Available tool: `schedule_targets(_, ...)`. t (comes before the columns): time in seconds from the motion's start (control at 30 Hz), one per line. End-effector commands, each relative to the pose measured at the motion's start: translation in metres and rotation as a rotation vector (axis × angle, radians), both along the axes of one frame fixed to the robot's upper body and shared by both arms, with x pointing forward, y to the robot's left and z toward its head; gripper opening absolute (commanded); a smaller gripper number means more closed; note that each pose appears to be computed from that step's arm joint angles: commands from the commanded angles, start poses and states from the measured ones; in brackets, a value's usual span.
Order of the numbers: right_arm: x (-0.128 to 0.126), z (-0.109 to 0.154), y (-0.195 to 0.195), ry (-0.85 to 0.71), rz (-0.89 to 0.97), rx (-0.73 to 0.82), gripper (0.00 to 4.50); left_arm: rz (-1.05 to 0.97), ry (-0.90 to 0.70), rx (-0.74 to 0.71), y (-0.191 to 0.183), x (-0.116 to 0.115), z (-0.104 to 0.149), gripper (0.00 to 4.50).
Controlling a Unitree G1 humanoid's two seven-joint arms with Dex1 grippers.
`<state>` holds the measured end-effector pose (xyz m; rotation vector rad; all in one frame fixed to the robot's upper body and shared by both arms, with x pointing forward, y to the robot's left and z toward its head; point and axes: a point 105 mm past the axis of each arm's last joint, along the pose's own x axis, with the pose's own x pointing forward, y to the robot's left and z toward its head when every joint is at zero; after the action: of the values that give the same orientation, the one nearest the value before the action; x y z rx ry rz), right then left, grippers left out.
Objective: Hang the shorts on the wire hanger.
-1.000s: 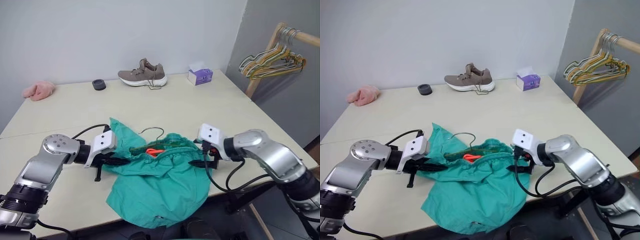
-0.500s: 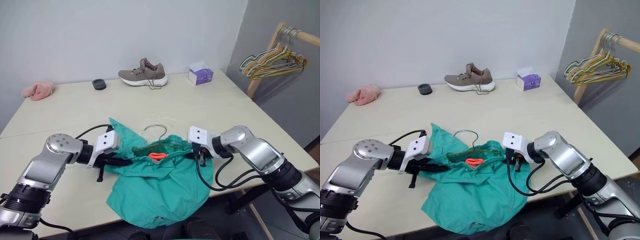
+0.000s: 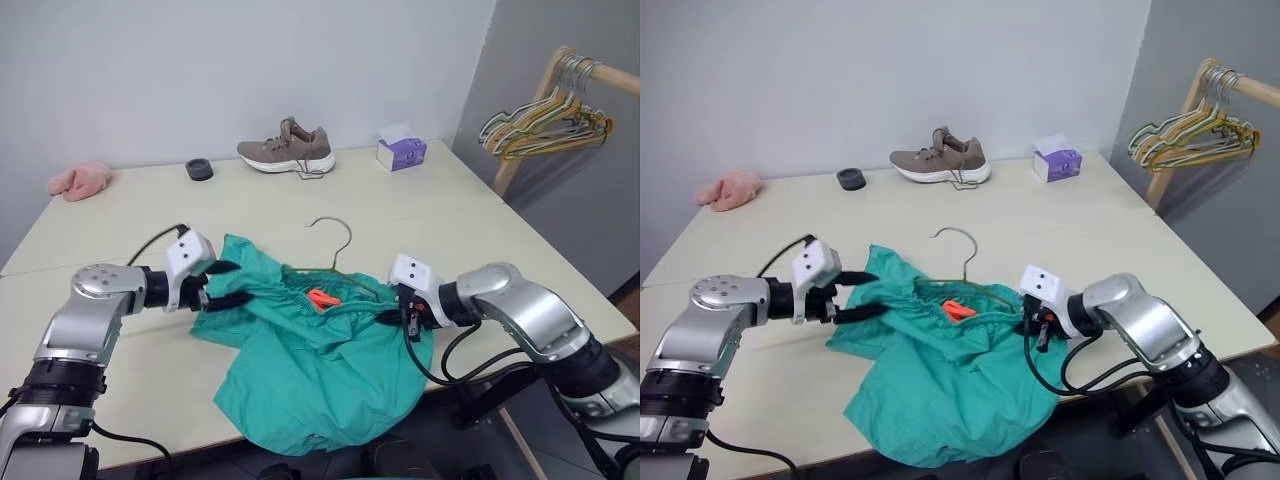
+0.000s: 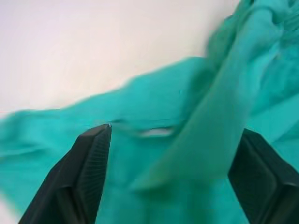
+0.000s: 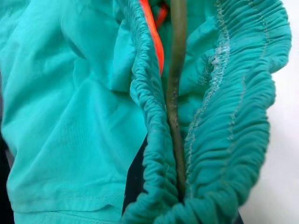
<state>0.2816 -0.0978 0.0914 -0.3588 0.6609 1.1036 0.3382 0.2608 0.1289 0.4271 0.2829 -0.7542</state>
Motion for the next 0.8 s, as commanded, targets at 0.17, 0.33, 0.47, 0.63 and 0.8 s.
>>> schedule_targets(0.17, -0.004, -0.002, -0.038, 0.016, -0.372, 0.115, 0.0, -0.158, 0.045, -0.143, -0.029, -0.025, 0.011, 3.57)
schedule_targets(0.33, -0.007, -0.001, -0.076, -0.006, -0.662, 0.147, 0.0, -0.399, 0.18, -0.255, -0.082, -0.048, 0.025, 4.09)
schedule_targets(0.47, -0.013, 0.003, -0.114, -0.041, -0.86, 0.077, 0.0, -0.528, 0.161, -0.257, -0.111, -0.05, 0.043, 4.45)
schedule_targets(0.63, -0.02, 0.016, -0.155, -0.06, -1.089, 0.056, 0.0, -0.596, 0.045, -0.221, -0.143, -0.031, 0.055, 4.45)
schedule_targets(0.8, -0.022, 0.049, -0.218, -0.161, -1.377, 0.062, 0.0, -0.668, -0.017, -0.25, -0.179, -0.029, 0.063, 4.45)
